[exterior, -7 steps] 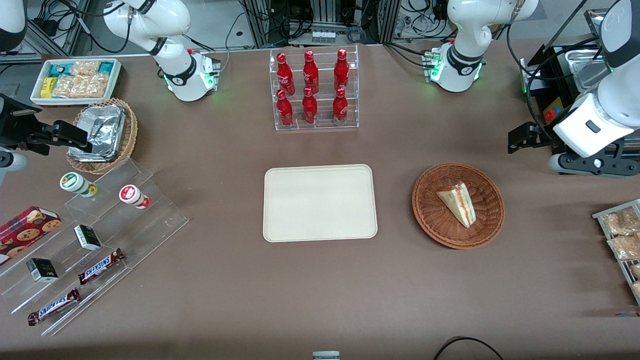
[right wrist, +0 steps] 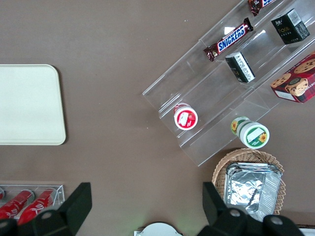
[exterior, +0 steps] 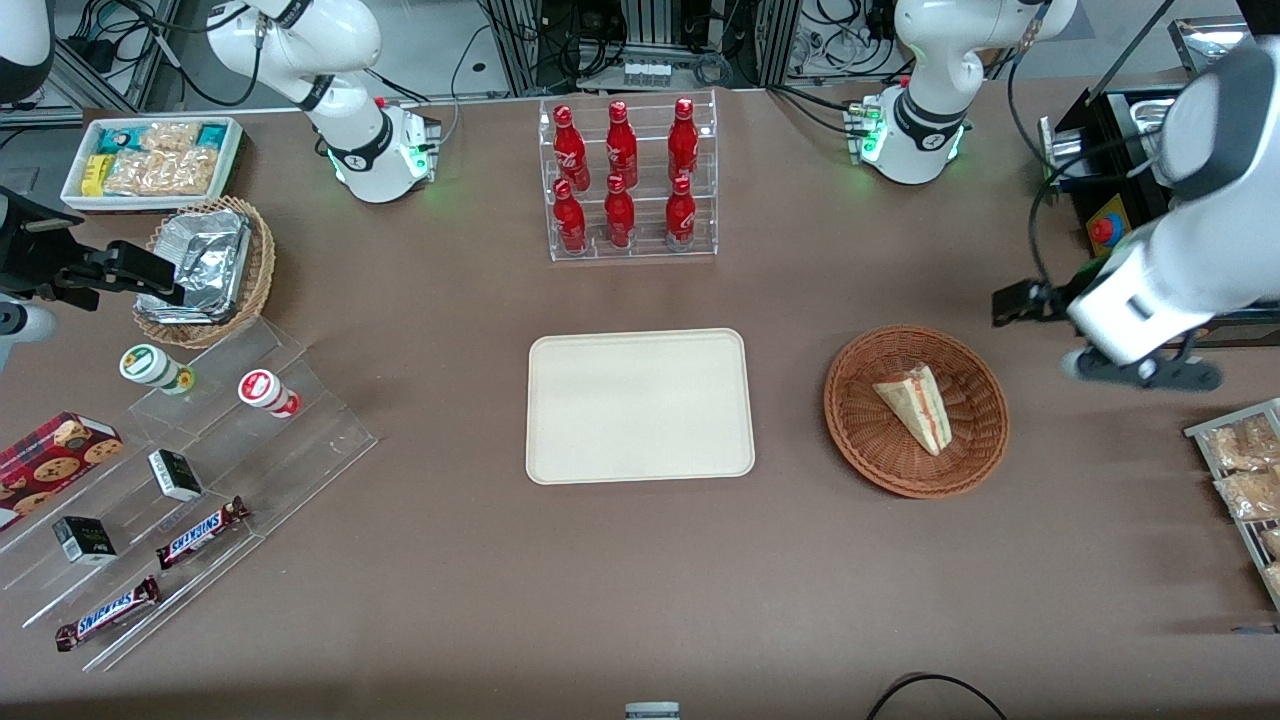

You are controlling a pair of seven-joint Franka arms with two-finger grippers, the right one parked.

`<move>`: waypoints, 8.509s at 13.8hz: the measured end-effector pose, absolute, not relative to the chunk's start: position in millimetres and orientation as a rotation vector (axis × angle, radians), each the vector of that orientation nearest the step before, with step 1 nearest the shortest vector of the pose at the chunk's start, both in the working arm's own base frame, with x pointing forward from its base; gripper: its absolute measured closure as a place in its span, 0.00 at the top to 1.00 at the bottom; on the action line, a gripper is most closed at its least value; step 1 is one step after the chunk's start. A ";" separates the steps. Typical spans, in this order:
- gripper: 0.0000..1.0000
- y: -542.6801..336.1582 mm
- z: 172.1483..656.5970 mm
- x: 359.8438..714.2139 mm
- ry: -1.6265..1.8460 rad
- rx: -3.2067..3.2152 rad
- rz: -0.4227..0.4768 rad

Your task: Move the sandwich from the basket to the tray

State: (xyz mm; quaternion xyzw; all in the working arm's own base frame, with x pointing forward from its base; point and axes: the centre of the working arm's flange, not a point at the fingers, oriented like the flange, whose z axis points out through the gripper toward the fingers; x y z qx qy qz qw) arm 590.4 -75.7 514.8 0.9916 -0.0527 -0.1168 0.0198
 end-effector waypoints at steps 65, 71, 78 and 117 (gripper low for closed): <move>0.19 -537.3 239.7 508.2 0.339 3.146 -0.169; 0.32 -536.0 235.5 508.4 0.361 3.139 -0.203; 0.99 -533.7 302.1 529.5 0.395 3.085 -0.114; 1.00 -31.3 620.6 545.9 -0.279 3.116 -0.159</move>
